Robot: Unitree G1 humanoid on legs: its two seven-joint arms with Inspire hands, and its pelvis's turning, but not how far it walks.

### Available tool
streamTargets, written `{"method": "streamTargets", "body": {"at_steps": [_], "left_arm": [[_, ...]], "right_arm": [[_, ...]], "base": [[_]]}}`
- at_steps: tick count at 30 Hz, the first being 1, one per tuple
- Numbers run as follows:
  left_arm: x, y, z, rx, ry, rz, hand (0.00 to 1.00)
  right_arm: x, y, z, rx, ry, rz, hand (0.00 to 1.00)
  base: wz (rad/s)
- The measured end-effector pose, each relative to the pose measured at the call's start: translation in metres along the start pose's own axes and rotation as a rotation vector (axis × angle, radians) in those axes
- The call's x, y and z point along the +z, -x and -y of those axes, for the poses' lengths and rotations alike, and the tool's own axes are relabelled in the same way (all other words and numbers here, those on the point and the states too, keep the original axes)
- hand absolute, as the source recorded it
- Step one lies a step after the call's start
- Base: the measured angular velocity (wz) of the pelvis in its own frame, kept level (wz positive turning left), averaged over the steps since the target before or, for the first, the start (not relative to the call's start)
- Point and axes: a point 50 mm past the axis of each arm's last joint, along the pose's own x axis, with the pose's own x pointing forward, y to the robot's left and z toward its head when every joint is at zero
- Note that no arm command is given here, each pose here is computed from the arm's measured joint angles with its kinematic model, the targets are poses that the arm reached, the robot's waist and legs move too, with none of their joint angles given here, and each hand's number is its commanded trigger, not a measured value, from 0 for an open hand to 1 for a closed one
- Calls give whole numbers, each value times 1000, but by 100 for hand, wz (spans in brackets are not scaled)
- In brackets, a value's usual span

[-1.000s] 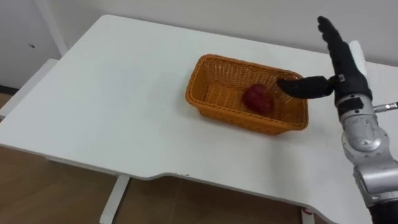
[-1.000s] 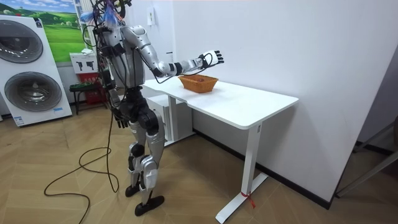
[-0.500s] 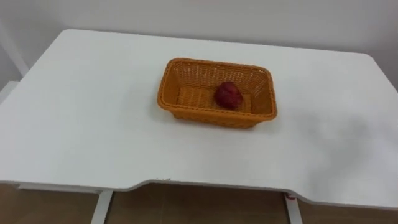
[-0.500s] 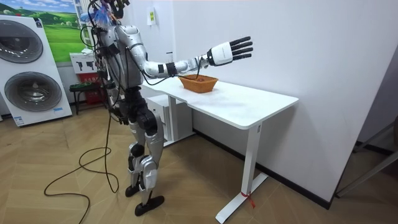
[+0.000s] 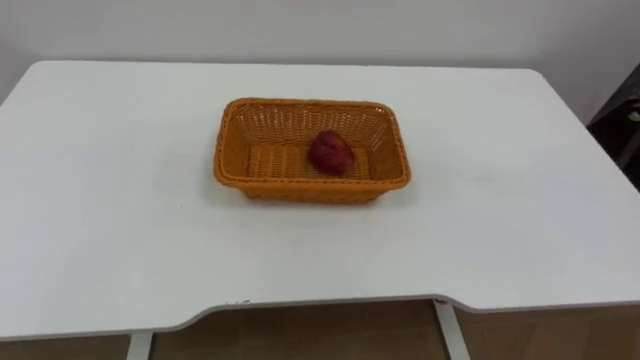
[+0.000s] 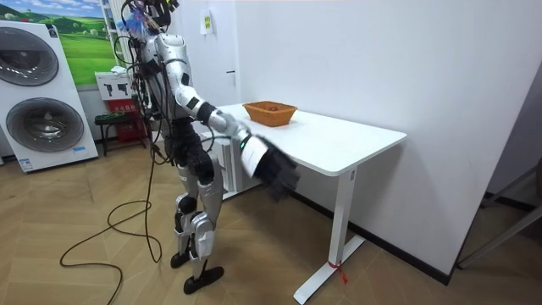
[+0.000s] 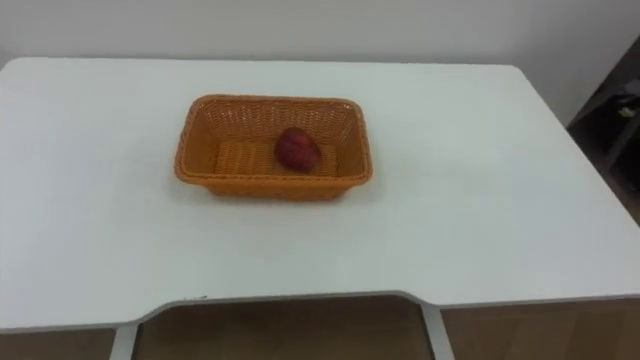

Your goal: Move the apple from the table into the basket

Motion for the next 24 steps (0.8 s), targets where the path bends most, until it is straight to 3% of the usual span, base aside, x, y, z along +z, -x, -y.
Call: {"method": "streamTargets", "body": {"at_steps": [2, 5, 16, 24], "left_arm": [[-1, 1, 7, -10, 15, -11, 0], [-3, 1, 8, -4, 19, -16, 0], [-15, 3, 14, -38, 45, -83, 0], [-20, 6, 32, -91, 35, -130, 0]], "right_arm": [[-43, 6, 6, 20, 34, -172, 0], [-71, 13, 7, 68, 103, -276, 0], [-125, 31, 16, 393, 470, -406, 0], [-135, 42, 7, 544, 671, -417, 0]], "base": [[-8], [-9], [3], [3]]}}
